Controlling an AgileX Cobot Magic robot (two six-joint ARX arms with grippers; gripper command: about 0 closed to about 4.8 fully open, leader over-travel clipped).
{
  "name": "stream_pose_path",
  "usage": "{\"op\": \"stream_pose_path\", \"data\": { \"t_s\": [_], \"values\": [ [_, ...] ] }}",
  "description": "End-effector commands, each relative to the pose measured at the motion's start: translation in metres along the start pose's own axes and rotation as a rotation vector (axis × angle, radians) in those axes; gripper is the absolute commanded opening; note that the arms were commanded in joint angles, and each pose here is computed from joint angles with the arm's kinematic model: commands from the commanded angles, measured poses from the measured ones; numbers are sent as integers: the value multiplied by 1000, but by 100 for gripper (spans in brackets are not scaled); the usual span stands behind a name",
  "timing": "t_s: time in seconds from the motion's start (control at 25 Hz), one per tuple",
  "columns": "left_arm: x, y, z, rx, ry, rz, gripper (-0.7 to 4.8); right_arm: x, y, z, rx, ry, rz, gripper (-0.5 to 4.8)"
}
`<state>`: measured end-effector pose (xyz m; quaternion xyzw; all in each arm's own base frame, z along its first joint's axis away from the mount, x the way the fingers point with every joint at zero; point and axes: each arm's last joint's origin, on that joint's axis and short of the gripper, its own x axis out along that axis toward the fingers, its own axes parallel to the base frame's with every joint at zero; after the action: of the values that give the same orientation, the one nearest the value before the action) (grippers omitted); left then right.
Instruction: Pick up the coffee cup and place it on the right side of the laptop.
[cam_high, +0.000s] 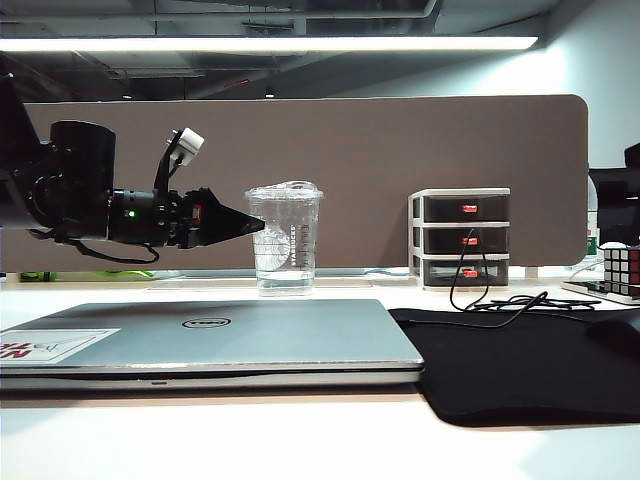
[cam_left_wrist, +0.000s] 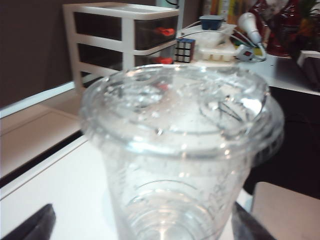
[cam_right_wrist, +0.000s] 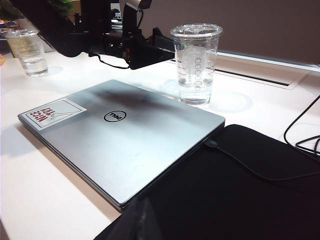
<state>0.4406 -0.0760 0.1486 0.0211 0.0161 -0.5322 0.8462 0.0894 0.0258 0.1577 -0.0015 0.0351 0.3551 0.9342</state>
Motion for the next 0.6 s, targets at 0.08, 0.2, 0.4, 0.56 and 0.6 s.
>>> {"op": "stream_pose_path", "data": {
  "t_s": [0.08,0.2,0.4,0.56,0.6],
  "values": [
    [5,0,5,12,-11,-63,479,0,0,-1,-8,-4,-1,-1],
    [11,3,4,-2,-7,-99,479,0,0,-1,-8,-4,-1,-1],
    [21,3,1,-7,-3,-126,479,0,0,-1,-8,-4,0,-1],
    [29,4,-3,-10,-3,-141,479,0,0,-1,-8,-4,0,-1],
    [31,6,-4,-10,-3,-142,479,0,0,-1,-8,-4,0,-1]
  ]
}}
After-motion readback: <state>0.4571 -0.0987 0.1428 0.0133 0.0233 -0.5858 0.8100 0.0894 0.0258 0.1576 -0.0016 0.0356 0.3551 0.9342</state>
